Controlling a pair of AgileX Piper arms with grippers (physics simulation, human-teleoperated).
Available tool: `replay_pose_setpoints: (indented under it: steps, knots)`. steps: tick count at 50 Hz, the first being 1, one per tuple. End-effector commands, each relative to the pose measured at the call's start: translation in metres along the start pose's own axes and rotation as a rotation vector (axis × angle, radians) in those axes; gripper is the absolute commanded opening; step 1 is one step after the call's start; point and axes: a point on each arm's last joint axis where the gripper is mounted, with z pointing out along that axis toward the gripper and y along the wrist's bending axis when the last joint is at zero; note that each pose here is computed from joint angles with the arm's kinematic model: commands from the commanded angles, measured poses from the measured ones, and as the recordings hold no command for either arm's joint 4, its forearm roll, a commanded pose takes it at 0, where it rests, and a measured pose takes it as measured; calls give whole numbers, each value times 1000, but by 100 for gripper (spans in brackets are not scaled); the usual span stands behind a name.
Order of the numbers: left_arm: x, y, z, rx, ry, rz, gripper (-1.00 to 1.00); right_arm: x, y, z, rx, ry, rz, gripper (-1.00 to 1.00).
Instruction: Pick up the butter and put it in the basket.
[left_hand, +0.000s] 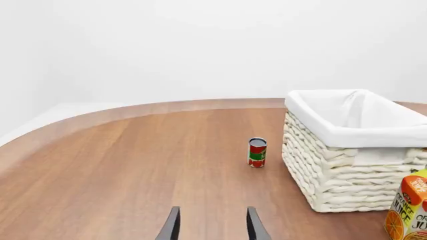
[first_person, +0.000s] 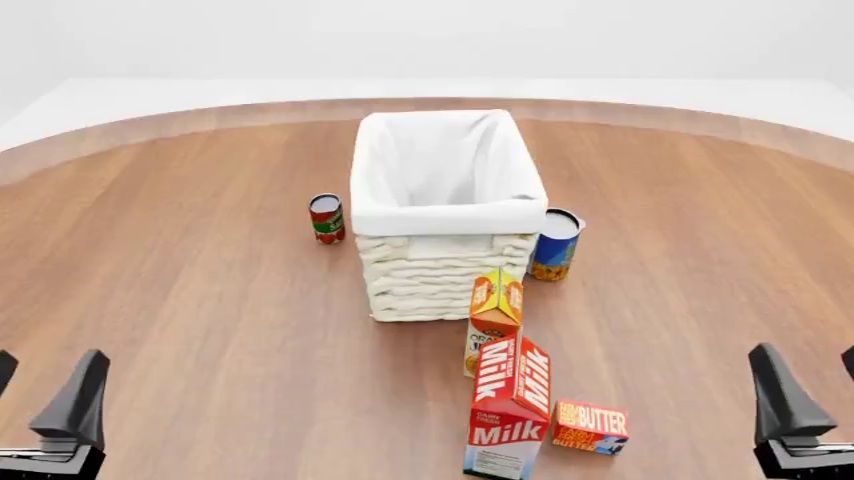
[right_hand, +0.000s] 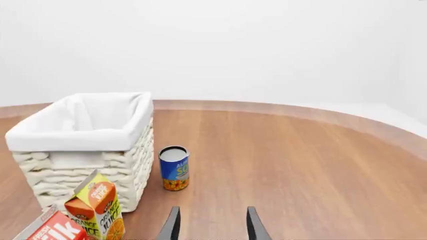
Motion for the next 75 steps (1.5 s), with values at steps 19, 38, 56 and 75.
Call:
replay_pose_setpoints:
  steps: [19,38,56,75]
  knots:
    - [0,0,0,0,0,0,100,-41,13,-3,-256,-24,-141,100]
    - [0,0,0,0,0,0,100,-37,33,32,-463,261,-548,100]
    - [0,0,0,0,0,0,100,-39,49,55,-627,449,-765,100]
    - [0,0,0,0,0,0,100,-9,77,47,-941,662,-909,100]
